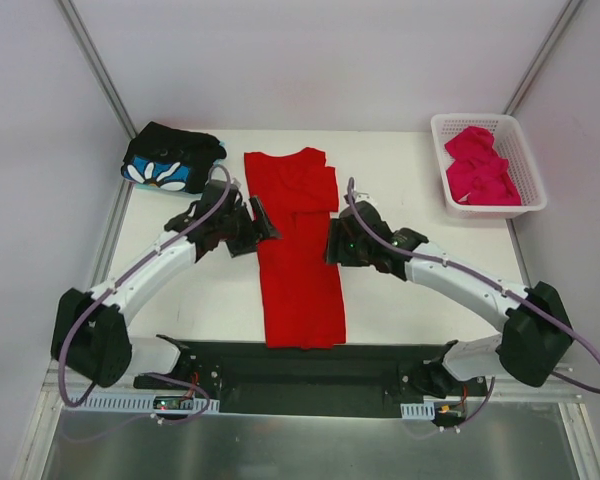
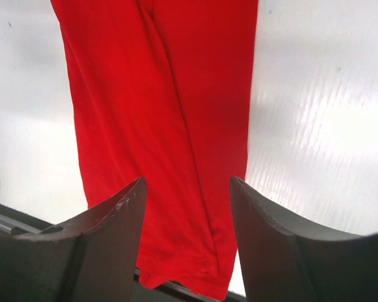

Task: Fold and stack the t-shirts

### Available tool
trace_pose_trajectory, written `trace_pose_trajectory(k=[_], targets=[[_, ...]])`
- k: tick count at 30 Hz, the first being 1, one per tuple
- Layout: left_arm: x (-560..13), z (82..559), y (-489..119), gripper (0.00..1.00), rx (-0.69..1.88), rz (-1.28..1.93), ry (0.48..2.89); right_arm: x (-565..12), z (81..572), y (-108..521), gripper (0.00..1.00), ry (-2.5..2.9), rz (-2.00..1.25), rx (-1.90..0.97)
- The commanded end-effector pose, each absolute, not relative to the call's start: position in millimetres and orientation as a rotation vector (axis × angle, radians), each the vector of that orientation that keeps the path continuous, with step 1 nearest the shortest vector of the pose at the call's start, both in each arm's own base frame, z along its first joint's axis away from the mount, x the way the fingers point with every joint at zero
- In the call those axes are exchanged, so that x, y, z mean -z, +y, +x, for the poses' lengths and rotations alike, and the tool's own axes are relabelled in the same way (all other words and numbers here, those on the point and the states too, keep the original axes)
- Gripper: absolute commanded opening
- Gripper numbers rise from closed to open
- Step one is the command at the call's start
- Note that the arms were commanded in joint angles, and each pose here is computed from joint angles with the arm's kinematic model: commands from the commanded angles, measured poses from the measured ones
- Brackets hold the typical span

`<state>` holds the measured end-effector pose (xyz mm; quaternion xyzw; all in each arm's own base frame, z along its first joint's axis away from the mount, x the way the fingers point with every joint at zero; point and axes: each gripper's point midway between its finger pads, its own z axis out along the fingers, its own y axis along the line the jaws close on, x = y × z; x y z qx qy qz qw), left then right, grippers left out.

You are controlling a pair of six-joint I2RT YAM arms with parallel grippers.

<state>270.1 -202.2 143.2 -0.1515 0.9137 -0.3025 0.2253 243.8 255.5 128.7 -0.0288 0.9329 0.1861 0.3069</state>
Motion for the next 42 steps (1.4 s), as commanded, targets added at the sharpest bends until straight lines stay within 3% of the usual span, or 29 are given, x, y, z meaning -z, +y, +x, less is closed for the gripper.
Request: trace_pose_trajectory(k=[1,3,7,14,15,17,18,19,25,42], targets=[[-144,314,-202,0.71,0.731,-0.389,2.501,-128,260,264,0.57,2.507,-0.190,-0.472],[-152,337,-200,0.70,0.706,-0.403,2.467,-123,274,268,0.54,2.527,-0.203,-0.447],[-139,378,-198,0.65,0.614,-0.409,2.463,-110,293,276,0.36,2.587,-0.202,-0.438],[-117,432,-206,0.55,0.675,-0.445,2.486,-94,312,294,0.26,2.634,-0.226,-0.486],[-121,441,-209,0.48,0.696,-0.438,2.471,-92,320,291,0.19,2.637,-0.207,-0.486],[-108,450,-212,0.40,0.709,-0.457,2.492,-88,333,293,0.17,2.648,-0.189,-0.504],[-101,455,-213,0.27,0.713,-0.467,2.501,-87,341,289,0.17,2.654,-0.162,-0.510],[-98,457,-215,0.22,0.730,-0.474,2.508,-83,349,291,0.16,2.660,-0.151,-0.520],[-78,479,-214,0.03,0.759,-0.494,2.528,-72,369,294,0.14,2.697,-0.116,-0.588],[-39,514,-194,0.00,0.824,-0.601,2.552,-33,388,314,0.13,2.826,-0.011,-0.784]])
